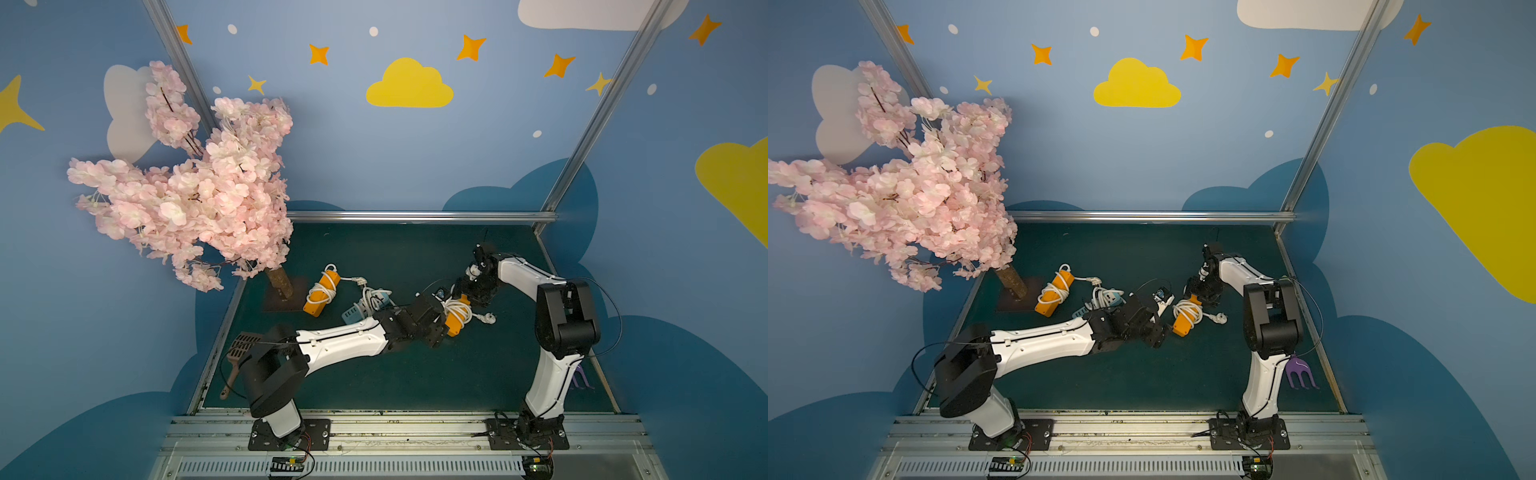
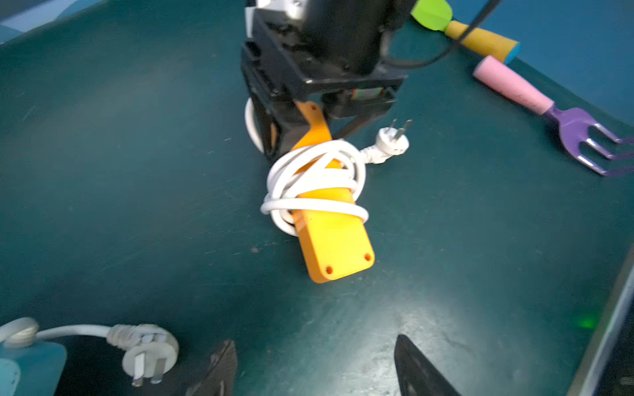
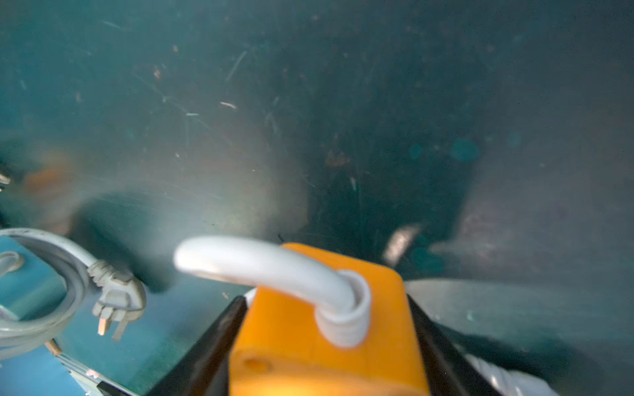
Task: Wrap the cord around the power strip
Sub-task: Adjust the power strip at the center of the board.
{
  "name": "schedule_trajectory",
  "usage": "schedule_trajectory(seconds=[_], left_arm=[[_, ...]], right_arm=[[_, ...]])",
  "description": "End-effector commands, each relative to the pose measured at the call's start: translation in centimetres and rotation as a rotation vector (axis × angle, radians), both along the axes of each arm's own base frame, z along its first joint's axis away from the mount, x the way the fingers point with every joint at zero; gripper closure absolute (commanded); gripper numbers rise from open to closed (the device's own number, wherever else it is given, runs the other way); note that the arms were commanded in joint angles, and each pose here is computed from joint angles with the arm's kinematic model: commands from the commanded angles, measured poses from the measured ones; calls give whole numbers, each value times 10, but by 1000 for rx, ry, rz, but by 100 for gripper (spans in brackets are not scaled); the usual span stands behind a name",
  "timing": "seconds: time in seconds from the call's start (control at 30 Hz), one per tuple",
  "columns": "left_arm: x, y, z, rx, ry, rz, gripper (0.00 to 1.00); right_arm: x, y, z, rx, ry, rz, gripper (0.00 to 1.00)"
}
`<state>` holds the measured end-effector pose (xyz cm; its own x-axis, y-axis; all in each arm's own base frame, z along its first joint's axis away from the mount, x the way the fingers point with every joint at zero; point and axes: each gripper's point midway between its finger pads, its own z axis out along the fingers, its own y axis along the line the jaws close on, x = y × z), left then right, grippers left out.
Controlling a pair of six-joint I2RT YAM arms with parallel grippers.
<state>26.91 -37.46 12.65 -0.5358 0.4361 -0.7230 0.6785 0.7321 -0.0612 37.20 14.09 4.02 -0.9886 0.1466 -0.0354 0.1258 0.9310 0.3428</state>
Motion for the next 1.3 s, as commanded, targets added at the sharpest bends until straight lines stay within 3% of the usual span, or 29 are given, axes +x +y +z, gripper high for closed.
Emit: schedule_trajectory(seconds=[0.0,0.23,0.7,1.27], left_arm=[[8,10,3,-12,-30,8,27],[11,10,-1,-43,-6,36,27],[15,11,-6,-21,-10,35,28],[19,14,2,-20,-48,44,27]], right_arm=[[-3,-2,19,-32,-15,18,25],[-4,3,32,-58,-29,34,20],[0,14,47,6,-47,35,17],[-1,3,59,-13,-84,27,13]])
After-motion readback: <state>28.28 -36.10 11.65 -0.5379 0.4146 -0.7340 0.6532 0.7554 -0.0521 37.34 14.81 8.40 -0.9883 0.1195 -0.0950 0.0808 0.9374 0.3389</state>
